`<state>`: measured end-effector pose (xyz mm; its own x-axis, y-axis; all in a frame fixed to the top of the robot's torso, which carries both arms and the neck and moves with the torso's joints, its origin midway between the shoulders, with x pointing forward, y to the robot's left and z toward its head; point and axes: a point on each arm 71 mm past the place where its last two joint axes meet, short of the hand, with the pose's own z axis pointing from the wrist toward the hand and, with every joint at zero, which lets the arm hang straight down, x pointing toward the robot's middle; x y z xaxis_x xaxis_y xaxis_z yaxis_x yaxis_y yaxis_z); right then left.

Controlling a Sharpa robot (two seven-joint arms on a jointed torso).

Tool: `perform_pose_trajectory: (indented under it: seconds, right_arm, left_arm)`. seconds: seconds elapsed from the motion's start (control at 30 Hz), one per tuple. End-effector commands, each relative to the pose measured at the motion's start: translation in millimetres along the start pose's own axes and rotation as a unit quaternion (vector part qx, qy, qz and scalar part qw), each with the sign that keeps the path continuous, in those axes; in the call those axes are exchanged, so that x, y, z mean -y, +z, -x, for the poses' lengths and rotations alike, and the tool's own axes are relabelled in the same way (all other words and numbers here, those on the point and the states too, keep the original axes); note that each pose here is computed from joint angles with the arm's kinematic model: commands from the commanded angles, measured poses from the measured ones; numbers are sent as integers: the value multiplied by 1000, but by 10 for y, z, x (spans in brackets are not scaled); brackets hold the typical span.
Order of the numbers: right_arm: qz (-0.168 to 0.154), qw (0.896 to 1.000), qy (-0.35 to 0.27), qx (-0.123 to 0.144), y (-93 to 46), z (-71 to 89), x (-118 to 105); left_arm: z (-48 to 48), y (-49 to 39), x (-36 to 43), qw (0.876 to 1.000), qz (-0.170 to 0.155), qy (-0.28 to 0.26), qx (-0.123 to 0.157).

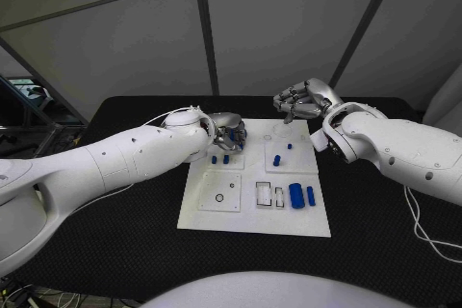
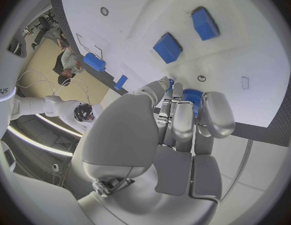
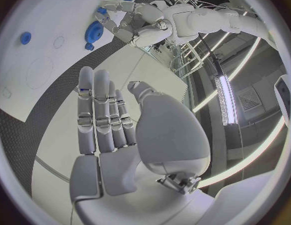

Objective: Assemble the parts on the task board

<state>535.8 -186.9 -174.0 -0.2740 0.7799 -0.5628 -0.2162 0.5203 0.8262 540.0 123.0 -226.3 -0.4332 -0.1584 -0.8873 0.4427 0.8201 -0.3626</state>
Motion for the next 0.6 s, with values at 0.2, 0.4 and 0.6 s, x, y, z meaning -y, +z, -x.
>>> perform_pose_trajectory:
  seconds: [0.2,0.4,0.6]
  right_arm:
    - [4,1000,-1,-1,5,7,-11]
    - [4,1000,-1,-1,7,8,-6]
    - [2,1000,-2,0,2,22,5]
  left_arm:
    - [87,-48,23,999,-13,-27,27]
    - [112,-97,-5,999,-11,-36,28]
    - [128,-189,-114,999,3,-38,20]
